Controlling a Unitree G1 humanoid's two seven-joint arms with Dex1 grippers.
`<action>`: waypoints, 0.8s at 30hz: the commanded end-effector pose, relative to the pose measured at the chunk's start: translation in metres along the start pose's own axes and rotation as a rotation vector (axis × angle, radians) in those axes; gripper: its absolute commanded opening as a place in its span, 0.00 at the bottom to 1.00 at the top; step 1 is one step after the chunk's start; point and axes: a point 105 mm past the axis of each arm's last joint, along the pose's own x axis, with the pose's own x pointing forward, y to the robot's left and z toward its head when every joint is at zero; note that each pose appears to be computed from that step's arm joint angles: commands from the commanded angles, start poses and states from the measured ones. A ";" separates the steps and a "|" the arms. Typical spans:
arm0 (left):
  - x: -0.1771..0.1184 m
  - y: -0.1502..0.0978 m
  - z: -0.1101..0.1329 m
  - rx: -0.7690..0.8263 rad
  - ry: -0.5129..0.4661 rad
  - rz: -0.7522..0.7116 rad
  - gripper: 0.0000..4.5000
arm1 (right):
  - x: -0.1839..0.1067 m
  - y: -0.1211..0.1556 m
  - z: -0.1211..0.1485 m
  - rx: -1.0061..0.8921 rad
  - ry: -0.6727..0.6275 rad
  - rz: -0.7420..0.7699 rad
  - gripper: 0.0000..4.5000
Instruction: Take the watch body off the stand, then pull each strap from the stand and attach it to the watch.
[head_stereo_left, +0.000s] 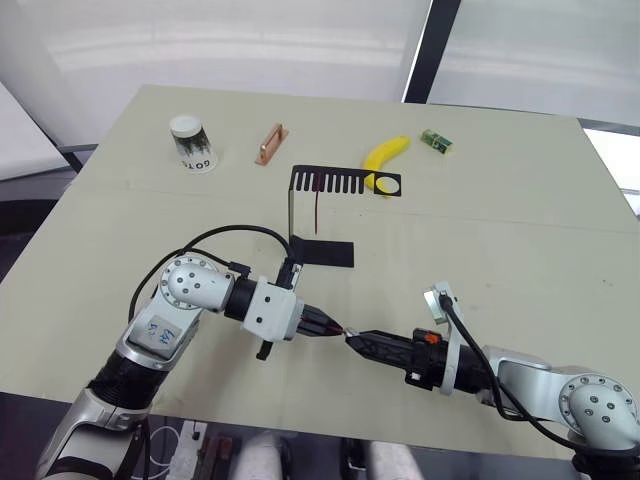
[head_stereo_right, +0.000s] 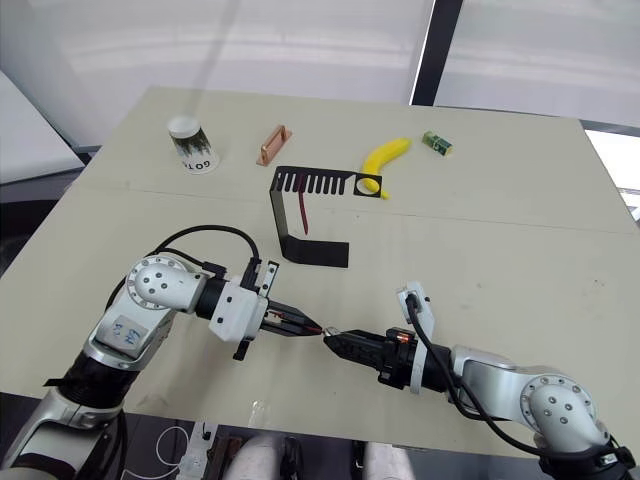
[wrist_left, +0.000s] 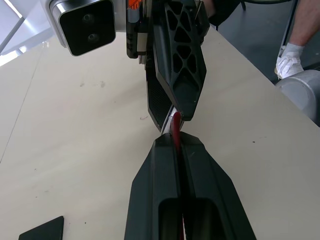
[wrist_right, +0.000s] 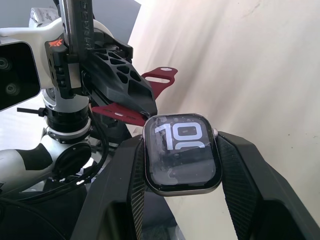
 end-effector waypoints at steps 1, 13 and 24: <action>0.004 0.000 0.004 0.037 0.002 -0.007 0.00 | 0.002 0.014 0.005 -0.023 -0.030 0.044 0.36; 0.001 0.000 -0.001 0.024 0.037 0.003 0.00 | 0.004 0.015 0.004 -0.018 -0.040 0.047 0.36; 0.004 -0.002 -0.005 0.011 0.035 0.019 0.00 | 0.003 0.014 0.002 -0.023 -0.011 0.051 0.36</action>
